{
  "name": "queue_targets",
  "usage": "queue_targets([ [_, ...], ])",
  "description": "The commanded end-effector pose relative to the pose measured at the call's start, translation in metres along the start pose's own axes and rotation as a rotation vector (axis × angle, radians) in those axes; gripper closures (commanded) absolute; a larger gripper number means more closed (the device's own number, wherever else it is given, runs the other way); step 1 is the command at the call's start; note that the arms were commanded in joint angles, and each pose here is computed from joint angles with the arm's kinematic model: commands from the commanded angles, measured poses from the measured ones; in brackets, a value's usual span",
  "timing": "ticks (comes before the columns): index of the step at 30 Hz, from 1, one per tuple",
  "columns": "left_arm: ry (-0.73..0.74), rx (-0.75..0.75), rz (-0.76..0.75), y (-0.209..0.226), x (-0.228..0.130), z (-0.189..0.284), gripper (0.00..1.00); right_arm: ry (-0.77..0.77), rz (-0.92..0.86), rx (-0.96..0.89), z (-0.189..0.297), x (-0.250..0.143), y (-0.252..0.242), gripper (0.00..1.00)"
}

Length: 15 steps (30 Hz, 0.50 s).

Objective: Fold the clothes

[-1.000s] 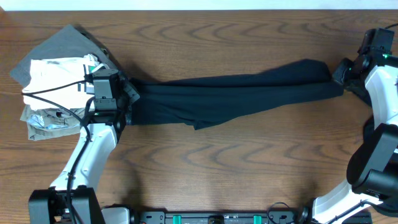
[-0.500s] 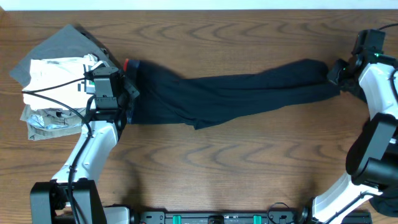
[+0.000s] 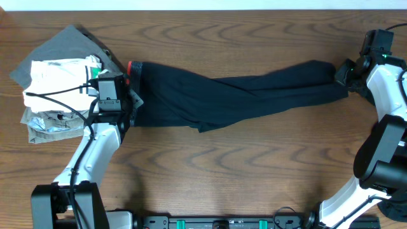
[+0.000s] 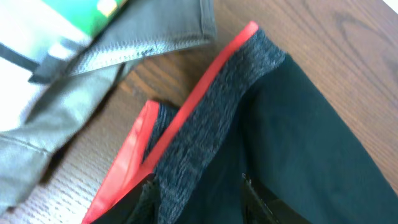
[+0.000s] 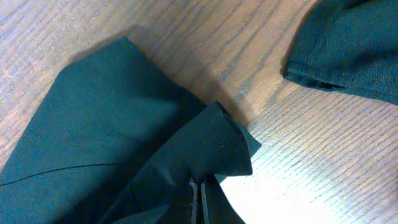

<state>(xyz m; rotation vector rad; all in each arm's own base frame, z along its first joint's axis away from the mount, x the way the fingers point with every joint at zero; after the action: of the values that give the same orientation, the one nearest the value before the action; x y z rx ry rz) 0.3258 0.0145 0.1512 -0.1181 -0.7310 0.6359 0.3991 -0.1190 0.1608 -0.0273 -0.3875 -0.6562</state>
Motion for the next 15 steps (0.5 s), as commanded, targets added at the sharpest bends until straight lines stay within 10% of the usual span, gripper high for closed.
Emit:
queue_targets([
  [1, -0.059, 0.022, -0.035, -0.001, 0.011, -0.003, 0.56, -0.022, -0.007, -0.007, 0.003, 0.005, 0.004, 0.99],
  [15, 0.141, -0.149, -0.289, -0.035, 0.073, -0.029, 0.53, 0.009, 0.001, -0.018, 0.003, -0.001, 0.004, 0.99],
])
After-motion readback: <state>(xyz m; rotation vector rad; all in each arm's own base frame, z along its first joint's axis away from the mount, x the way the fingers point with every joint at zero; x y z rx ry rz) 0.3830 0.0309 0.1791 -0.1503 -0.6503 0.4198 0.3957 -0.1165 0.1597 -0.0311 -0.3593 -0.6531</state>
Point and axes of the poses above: each gripper's point midway between its finger pads, its own z axis back along the fingers, its own y axis along the line the jaws close on, x = y × z, the point moved 9 cm from there along z, back along the fingers
